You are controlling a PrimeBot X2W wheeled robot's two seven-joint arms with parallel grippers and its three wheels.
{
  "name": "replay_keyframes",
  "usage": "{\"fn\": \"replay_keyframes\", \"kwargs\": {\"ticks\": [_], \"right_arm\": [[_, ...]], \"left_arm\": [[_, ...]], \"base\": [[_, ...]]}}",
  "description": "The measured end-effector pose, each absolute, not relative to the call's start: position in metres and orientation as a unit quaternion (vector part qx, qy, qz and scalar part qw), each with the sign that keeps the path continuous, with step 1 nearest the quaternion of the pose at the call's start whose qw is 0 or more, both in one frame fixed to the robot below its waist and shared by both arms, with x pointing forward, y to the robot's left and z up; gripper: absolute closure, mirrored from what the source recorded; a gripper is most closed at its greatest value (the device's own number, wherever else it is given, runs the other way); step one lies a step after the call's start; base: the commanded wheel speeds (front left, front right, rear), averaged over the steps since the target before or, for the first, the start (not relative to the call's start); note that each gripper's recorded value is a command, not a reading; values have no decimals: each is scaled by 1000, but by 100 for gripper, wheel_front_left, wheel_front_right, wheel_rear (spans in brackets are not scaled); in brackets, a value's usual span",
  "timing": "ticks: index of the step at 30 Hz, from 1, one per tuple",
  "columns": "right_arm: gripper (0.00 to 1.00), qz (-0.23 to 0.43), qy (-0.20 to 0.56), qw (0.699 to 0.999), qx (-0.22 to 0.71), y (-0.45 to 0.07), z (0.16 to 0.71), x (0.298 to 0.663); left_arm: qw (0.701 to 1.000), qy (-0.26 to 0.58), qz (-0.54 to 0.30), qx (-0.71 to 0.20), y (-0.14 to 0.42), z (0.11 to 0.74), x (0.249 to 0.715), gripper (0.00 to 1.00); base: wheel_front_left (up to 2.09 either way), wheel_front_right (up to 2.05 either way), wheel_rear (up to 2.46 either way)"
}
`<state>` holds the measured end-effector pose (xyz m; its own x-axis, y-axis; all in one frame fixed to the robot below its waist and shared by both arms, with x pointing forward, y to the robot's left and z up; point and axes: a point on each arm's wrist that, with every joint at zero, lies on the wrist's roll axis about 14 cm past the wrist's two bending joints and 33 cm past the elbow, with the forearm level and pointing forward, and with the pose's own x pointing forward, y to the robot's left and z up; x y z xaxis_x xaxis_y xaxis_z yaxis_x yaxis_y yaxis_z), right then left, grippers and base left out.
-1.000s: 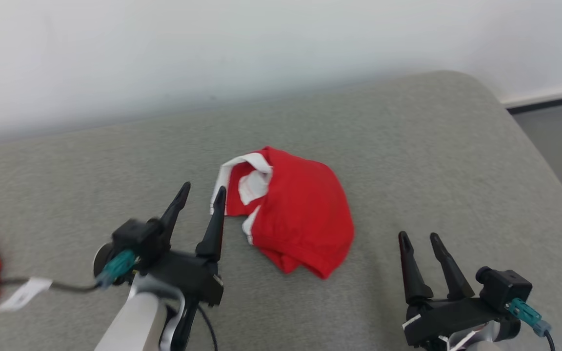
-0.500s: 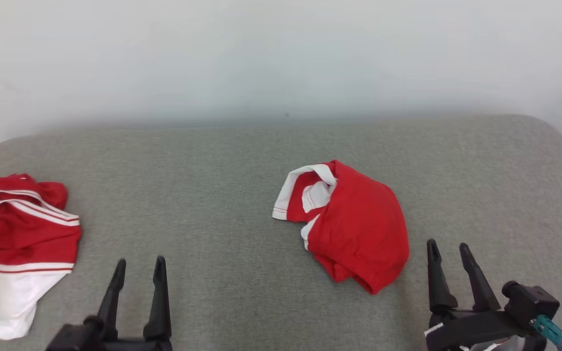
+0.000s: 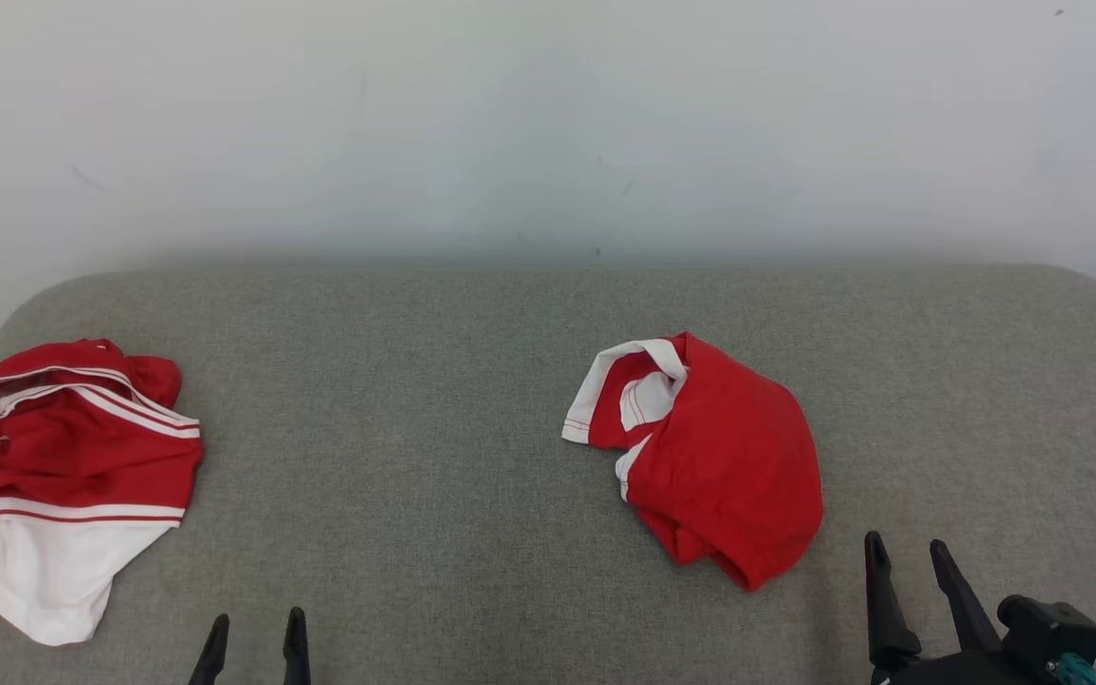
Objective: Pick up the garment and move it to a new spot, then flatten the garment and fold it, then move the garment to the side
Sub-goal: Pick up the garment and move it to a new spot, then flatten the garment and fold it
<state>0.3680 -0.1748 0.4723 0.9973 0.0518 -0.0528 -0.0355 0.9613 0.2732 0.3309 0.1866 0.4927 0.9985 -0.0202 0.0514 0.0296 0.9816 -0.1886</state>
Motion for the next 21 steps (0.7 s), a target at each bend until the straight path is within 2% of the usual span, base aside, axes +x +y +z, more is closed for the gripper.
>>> {"fn": "replay_keyframes", "kwargs": {"ticks": [5,21], "right_arm": [[0,15,57,989,137,-178,458,363],[0,21,59,988,144,-173,457,364]], "left_arm": [[995,-9,-18,-95,182,483,326,0],[994,-7,-35,-101,171,483,332,0]], "base": [[0,0,0],[0,0,0]]}}
